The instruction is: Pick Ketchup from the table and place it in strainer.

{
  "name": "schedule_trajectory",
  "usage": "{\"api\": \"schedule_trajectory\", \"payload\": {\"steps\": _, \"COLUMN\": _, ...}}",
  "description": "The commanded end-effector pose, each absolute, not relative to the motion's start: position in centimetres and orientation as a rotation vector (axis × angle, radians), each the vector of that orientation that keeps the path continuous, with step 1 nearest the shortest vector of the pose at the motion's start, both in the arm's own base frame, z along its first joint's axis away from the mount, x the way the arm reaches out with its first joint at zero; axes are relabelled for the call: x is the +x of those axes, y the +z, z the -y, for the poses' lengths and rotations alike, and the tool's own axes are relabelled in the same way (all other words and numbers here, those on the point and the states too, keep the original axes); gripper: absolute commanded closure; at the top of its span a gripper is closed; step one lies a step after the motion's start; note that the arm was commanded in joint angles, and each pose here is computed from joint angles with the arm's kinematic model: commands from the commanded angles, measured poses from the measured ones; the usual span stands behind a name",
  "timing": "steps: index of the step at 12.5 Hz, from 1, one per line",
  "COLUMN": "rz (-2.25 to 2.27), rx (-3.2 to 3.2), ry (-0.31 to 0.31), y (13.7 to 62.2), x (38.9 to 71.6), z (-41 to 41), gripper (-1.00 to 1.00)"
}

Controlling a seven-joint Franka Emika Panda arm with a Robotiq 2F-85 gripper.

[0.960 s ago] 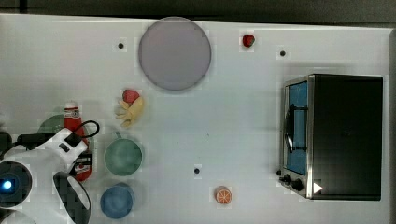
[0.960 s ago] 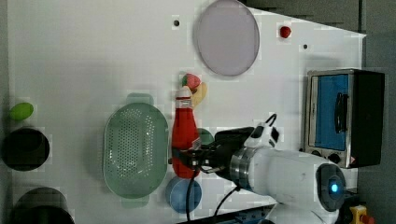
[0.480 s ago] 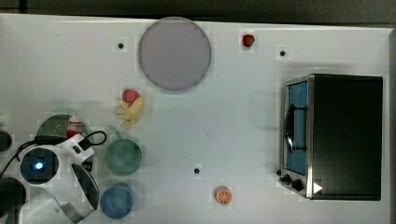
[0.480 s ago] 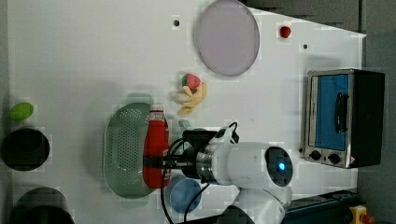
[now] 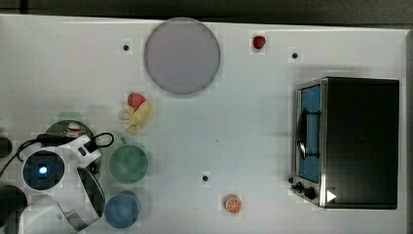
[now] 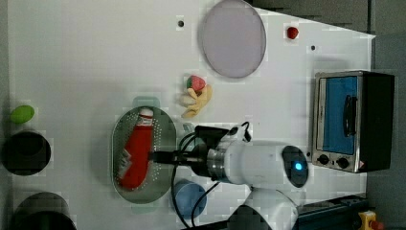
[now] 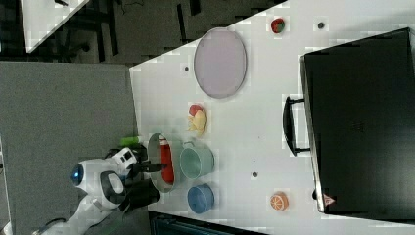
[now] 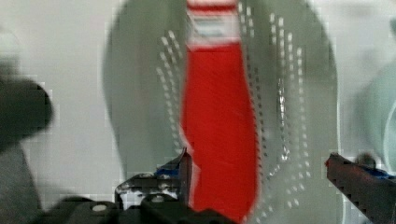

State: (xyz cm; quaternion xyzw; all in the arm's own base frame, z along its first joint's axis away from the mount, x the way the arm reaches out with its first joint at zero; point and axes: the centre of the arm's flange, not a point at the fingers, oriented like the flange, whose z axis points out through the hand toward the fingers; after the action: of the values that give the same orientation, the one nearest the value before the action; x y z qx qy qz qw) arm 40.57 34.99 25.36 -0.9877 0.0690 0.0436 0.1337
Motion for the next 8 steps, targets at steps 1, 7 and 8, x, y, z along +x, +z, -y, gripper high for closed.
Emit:
{"api": "schedule_trajectory", "payload": {"steps": 1, "rz": -0.385, "rx": -2.782, "ry": -0.123, "y": 33.3, "x": 46.5, "z": -32.4, "gripper": -1.0}}
{"api": "schedule_trajectory", "payload": {"steps": 7, "rz": -0.842, "rx": -2.804, "ry": -0.114, "y": 44.1, "x": 54.0, "z": -15.7, "gripper": -1.0}}
{"api": "schedule_trajectory", "payload": {"steps": 8, "rz": -0.932, "rx": -2.797, "ry": -0.086, "y": 46.2, "x": 54.7, "z": -11.9, "gripper": -1.0}}
